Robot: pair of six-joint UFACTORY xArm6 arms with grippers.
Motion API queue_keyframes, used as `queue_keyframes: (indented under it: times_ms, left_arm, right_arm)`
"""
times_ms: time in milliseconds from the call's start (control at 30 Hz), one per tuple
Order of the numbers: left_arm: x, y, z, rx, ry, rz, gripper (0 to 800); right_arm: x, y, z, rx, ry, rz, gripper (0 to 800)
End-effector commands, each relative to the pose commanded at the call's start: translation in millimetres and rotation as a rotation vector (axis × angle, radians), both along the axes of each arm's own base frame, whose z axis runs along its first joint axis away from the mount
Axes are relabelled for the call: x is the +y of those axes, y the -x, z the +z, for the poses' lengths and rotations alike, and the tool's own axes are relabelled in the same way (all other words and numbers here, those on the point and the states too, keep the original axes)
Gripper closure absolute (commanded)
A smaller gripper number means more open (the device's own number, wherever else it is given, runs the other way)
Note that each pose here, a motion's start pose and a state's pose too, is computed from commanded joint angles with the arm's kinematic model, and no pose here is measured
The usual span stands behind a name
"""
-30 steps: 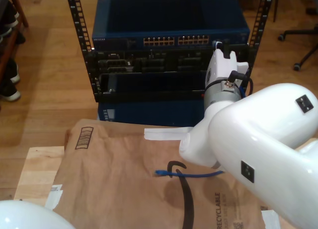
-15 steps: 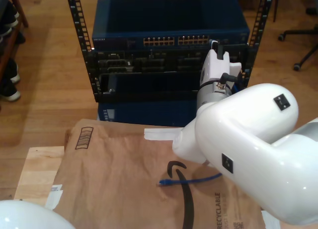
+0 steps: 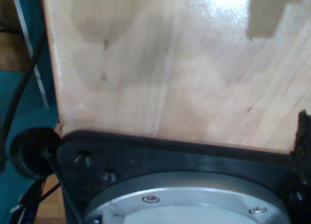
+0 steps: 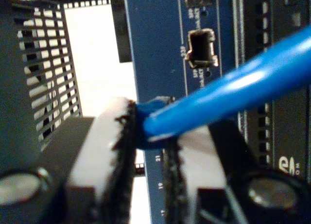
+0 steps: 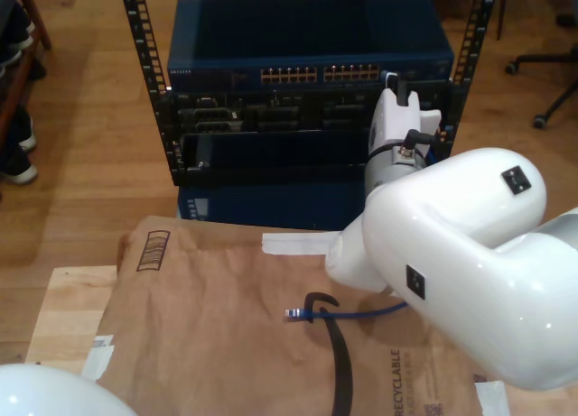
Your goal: Grab the cable and plug it in
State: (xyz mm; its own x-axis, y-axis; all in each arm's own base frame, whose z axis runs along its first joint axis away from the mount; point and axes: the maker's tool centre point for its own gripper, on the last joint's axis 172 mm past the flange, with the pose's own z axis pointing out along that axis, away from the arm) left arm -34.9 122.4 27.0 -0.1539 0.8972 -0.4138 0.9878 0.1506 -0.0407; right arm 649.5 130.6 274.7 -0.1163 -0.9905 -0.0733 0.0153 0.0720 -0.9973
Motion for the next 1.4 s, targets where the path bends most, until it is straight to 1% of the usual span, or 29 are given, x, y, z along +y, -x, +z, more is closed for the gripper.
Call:
queue_keyframes:
  times_ms: [133,233,733,1400]
  left_arm:
    - [0,0,0,0.0,0.002,0.002,0]
    - [0,0,0,0.0,0.0,0.002,0]
    - [0,0,0,0.0,0.0,0.0,0]
    - [0,0,0,0.0,0.0,0.002,0]
  right_arm:
    - [8,-1,-3,0.002,0.017,0.029,800]
    - [10,-1,-1,-0.002,0.02,0.035,800]
    - [5,-5,4,-0.013,0.015,0.029,800]
    - [9,-8,2,-0.016,0.019,0.036,800]
